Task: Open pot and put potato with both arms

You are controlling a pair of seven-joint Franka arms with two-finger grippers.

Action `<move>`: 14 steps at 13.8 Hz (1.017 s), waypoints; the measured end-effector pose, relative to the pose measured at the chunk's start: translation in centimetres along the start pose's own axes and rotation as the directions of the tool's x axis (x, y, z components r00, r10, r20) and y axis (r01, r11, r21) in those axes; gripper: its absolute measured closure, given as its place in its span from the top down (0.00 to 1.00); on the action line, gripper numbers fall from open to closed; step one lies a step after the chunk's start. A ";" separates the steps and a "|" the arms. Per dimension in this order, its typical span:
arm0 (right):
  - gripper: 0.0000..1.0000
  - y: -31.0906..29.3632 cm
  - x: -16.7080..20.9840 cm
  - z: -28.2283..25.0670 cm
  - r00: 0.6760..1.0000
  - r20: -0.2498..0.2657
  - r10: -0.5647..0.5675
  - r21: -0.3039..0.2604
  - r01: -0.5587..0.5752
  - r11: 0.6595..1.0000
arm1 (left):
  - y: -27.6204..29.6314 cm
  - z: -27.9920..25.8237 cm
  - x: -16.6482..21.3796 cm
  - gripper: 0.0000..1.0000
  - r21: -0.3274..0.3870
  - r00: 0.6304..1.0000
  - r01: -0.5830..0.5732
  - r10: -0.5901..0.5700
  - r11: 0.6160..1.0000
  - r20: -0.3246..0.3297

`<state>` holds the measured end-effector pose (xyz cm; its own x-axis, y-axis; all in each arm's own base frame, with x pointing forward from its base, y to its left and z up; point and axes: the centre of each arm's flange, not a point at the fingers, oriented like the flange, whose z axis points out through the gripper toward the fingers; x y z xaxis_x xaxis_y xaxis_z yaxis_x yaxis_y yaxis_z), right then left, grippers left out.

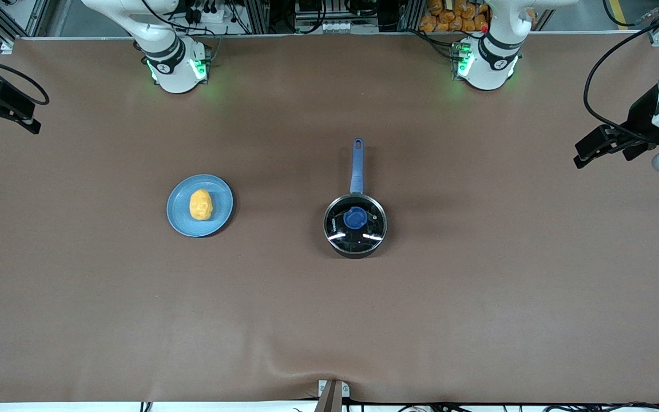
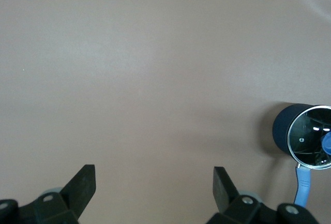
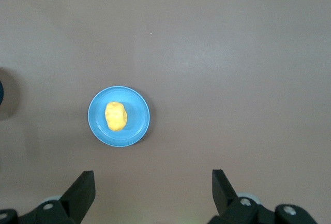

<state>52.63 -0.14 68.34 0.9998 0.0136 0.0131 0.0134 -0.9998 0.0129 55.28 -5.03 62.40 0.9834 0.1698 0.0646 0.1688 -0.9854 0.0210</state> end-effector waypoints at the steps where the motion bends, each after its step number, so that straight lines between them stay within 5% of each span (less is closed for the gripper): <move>1: 1.00 0.0 0.0 0.0 1.000 0.001 0.000 0.000 0.000 1.000 | 0.0 0.0 0.0 1.00 0.000 1.000 0.000 0.000 1.000 0.001; 14: 1.00 -0.1 0.0 0.2 1.000 0.006 -0.002 0.000 0.002 1.000 | -2.5 -0.1 0.6 1.00 -0.042 0.999 0.053 -0.053 0.998 0.014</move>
<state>52.63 -0.06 68.11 0.9999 0.0150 0.0070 0.0150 -0.9998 0.0128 55.43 -2.48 62.46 0.9740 0.2213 0.0494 0.2178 -0.9737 0.0665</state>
